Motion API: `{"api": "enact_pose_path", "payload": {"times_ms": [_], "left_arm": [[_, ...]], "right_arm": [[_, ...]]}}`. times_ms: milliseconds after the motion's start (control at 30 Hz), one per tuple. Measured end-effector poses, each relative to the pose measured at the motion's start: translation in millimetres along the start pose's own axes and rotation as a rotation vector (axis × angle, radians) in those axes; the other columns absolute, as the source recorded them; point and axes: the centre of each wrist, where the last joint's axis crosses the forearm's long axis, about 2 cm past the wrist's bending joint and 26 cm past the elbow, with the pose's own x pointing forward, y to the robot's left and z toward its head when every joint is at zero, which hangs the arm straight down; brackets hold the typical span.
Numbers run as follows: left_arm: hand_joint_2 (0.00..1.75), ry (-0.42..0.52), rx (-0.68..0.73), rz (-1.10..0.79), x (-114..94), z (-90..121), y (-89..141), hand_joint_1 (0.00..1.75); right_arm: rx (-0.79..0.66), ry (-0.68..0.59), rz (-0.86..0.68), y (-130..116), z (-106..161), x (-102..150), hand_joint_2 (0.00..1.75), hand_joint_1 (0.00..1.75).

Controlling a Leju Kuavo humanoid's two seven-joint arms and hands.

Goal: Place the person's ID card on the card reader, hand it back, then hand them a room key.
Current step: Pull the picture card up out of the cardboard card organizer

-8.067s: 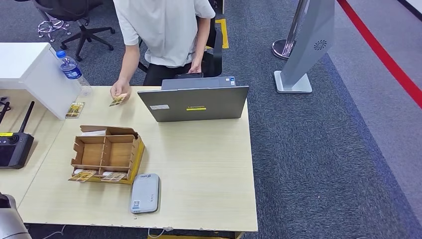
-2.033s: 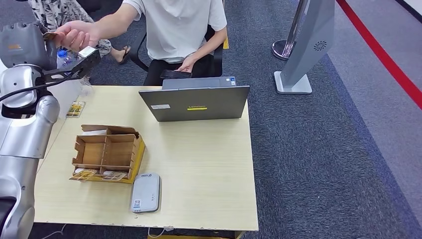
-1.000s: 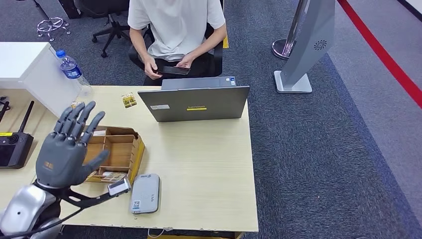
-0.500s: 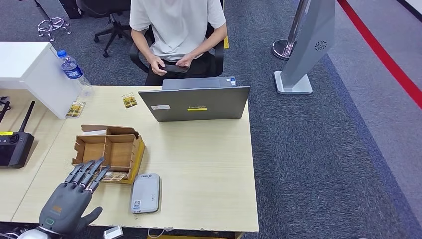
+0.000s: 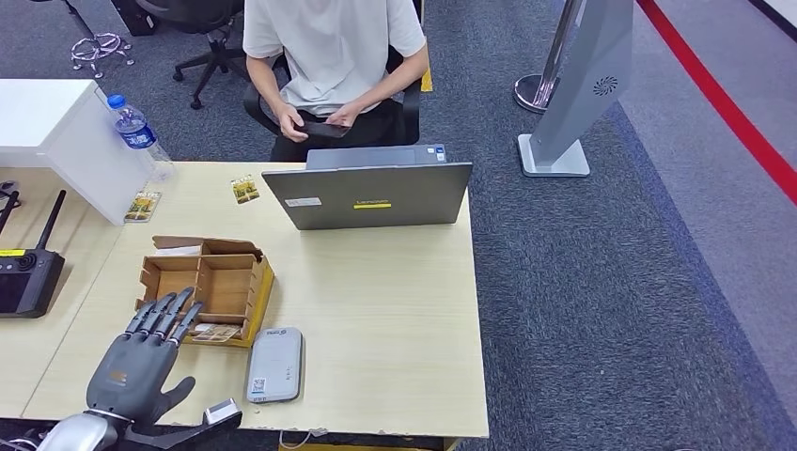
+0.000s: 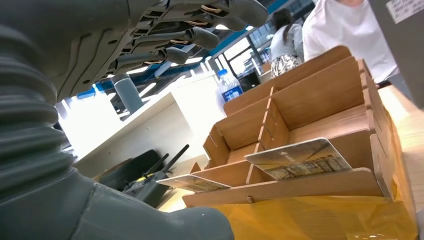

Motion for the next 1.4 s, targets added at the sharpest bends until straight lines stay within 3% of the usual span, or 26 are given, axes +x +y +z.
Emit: {"api": "enact_pose_path", "payload": {"times_ms": [567, 800, 833, 933, 967, 1400], "left_arm": [[1.75, 0.062, -0.020, -0.011, 3.9, -56.5, -5.8, 0.00], [1.75, 0.079, -0.030, -0.009, 3.0, -69.5, -8.0, 0.00], [1.75, 0.080, -0.033, -0.009, 3.1, -70.3, -8.6, 0.32], [1.75, 0.079, -0.045, -0.007, 4.2, -71.7, -11.0, 1.63], [1.75, 0.078, -0.050, -0.007, 4.7, -71.9, -11.9, 1.75], [1.75, 0.063, -0.113, 0.014, 1.9, -70.1, -20.5, 1.75]], "right_arm": [[0.000, -0.011, 0.045, 2.6, -1.7, 5.2, 0.00, 0.00], [0.004, -0.012, 0.046, 4.4, -2.6, 5.7, 0.00, 0.00], [0.005, -0.013, 0.047, 4.5, -2.7, 5.8, 0.00, 0.00], [0.007, -0.013, 0.052, 4.9, -3.1, 6.4, 0.00, 0.00], [0.008, -0.014, 0.053, 5.1, -3.2, 6.6, 0.00, 0.00], [0.005, -0.011, 0.057, 2.5, -4.2, 5.9, 0.00, 0.00]]}}
